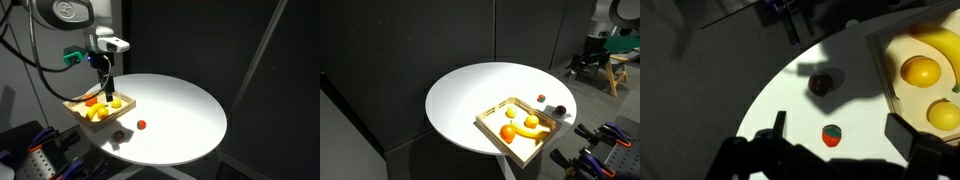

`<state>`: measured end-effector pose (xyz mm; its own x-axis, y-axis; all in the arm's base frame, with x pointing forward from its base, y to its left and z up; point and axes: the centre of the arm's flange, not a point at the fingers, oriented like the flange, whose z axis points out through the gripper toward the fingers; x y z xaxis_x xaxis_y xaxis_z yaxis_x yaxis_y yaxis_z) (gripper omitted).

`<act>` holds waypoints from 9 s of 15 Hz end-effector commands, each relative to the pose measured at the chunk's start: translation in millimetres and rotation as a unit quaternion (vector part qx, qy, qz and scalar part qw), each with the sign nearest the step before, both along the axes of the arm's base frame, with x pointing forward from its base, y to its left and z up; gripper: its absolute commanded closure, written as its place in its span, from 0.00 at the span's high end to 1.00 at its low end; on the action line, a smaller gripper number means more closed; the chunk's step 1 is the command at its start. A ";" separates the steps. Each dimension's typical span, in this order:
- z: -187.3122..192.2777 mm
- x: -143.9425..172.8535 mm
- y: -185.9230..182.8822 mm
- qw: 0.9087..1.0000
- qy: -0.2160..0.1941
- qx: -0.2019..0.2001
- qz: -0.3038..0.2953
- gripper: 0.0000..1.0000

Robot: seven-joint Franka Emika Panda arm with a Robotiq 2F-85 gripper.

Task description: Pick up the red apple from the table and put it in the wooden tray

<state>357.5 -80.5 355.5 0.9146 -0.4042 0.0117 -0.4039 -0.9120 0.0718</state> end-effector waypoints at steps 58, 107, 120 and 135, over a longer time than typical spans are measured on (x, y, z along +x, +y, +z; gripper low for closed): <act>-207.7 51.0 -24.4 0.993 0.058 -0.036 -0.093 1.00; -117.5 50.7 44.6 0.999 0.050 0.016 0.003 0.30; -108.3 69.2 104.4 0.998 0.028 0.018 0.061 0.30; -110.1 71.6 113.5 0.996 0.026 0.013 0.082 0.55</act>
